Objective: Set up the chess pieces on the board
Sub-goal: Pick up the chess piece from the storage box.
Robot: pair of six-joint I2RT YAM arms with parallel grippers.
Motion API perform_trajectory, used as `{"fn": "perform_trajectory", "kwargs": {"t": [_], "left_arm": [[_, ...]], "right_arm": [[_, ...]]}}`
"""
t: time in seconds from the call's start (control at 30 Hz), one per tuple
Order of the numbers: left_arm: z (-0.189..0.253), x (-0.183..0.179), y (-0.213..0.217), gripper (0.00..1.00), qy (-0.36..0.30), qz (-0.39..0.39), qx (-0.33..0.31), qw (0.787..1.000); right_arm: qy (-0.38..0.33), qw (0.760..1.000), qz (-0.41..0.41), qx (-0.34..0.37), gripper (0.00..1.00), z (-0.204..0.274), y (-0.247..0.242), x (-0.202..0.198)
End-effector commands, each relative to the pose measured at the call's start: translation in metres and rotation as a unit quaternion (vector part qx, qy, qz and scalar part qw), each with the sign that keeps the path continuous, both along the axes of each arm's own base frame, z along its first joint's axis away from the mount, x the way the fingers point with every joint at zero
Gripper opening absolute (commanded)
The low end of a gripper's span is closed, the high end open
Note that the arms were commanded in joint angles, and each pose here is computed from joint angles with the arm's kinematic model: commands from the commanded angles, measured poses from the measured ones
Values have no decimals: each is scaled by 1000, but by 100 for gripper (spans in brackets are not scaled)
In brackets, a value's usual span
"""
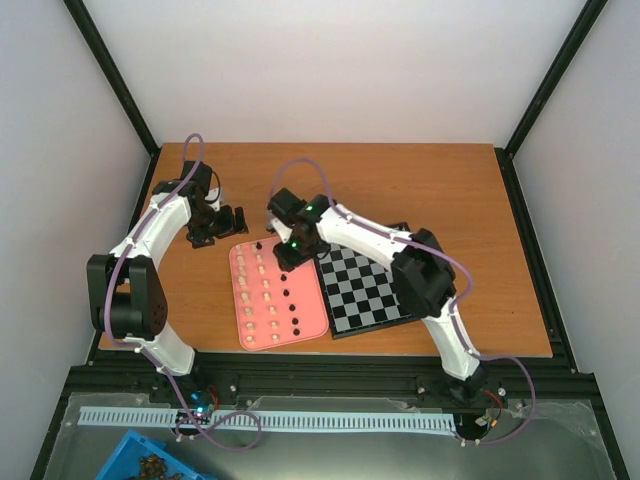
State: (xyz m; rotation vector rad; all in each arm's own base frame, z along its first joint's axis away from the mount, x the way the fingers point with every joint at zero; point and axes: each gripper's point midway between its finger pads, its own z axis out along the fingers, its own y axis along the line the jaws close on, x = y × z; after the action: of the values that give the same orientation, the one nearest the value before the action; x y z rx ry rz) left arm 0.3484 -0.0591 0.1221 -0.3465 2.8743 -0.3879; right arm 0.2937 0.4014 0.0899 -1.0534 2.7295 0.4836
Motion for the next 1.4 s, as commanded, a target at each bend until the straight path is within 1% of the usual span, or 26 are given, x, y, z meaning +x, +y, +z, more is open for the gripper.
{"fn": "perform_trajectory", "kwargs": {"t": [0.0,0.2,0.5,0.77,1.17,1.27,1.37], "left_arm": [[15,2,-3,100,-17,-2,-4,1000],[13,0,-3,100,-16,-2,-5,1000],[11,0,-3,100,-14,-3,-5,1000],[11,0,-3,100,-14,-3,-5,1000],[10,1,-3,100,-12,-3,-6,1000],[10,1,-4,100,-12,-3,-6,1000],[11,1,-4,100,-14,-2,-6,1000]], "right_arm": [[23,999,28,12,46,-15,19,-7],[39,999,31,0,44,-35,22,-8],[56,998,38,-10,41,-51,26,-11],[57,998,34,-25,29,-59,23,-11],[57,997,33,-29,12,-63,23,-9],[53,997,32,-36,4,-63,20,-8],[33,998,29,-41,3,-55,17,-2]]}}
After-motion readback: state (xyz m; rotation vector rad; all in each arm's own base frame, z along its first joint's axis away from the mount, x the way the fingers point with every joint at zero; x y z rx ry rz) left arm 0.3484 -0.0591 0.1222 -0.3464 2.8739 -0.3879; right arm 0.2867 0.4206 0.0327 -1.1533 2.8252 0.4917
